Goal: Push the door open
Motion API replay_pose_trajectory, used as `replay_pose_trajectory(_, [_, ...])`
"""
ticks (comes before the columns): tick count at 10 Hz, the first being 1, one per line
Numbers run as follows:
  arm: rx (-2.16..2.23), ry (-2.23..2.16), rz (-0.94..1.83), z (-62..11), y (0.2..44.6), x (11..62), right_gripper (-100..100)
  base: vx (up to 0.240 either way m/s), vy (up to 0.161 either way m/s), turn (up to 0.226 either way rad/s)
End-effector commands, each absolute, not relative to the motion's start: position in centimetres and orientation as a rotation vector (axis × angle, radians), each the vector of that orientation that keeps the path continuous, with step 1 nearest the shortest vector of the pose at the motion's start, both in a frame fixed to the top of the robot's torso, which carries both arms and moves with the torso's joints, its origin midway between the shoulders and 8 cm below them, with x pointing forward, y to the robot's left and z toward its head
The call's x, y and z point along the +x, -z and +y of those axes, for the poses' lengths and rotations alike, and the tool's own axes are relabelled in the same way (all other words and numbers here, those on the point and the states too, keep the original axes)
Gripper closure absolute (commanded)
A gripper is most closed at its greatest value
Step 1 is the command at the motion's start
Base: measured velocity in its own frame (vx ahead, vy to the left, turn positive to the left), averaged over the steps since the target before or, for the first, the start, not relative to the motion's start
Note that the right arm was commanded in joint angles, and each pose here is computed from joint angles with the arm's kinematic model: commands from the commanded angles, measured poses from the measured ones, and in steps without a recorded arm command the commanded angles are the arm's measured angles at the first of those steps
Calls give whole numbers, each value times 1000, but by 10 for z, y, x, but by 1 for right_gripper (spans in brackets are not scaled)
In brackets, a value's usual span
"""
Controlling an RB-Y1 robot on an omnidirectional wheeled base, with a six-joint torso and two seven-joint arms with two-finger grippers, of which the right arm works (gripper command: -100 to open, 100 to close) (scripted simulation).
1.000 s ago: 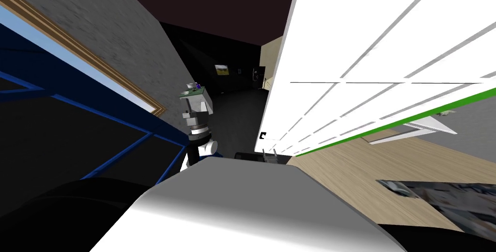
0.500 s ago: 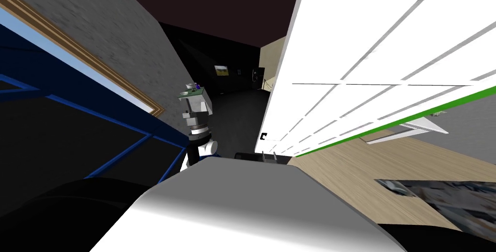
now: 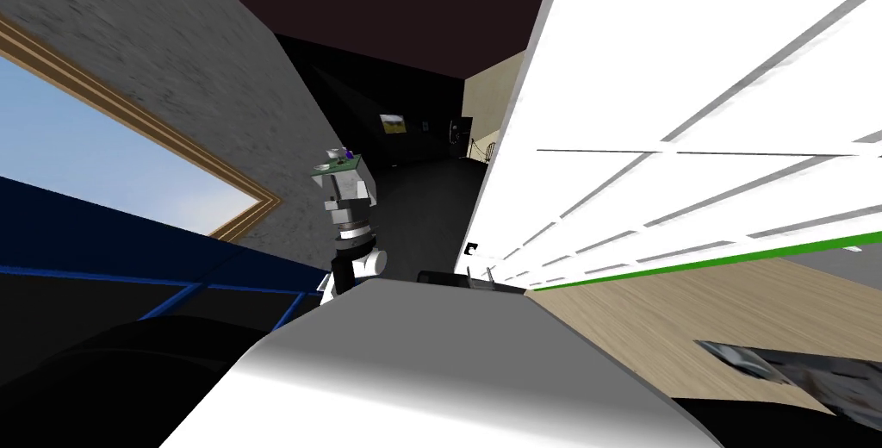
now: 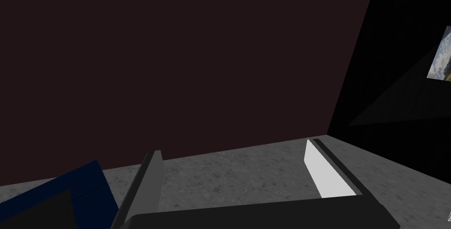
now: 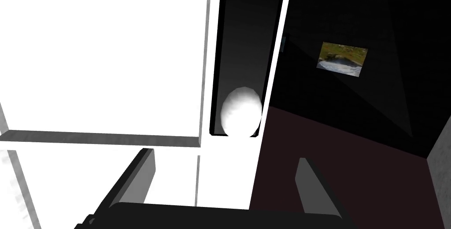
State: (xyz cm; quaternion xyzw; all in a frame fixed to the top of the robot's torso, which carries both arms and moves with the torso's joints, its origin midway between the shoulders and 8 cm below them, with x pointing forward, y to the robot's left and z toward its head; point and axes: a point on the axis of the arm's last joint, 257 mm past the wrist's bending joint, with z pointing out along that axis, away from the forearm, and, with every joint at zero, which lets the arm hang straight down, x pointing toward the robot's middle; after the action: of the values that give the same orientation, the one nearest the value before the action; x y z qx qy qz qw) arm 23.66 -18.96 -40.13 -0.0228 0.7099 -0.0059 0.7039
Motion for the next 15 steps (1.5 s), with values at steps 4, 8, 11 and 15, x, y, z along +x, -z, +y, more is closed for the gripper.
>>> replay_pose_trajectory(4, [-35, 12, 1576, -187, 400, 241, 100, 55, 6, 3])
replay_pose_trajectory(8, [-35, 12, 1576, -187, 400, 241, 100, -14, -2, 0])
replay_pose_trajectory(11, [-54, 33, 1582, -191, 403, 214, -100, 62, -5, -95])
replay_pose_trajectory(15, [30, 58, 1574, -172, 400, 189, -100, 65, 29, -108])
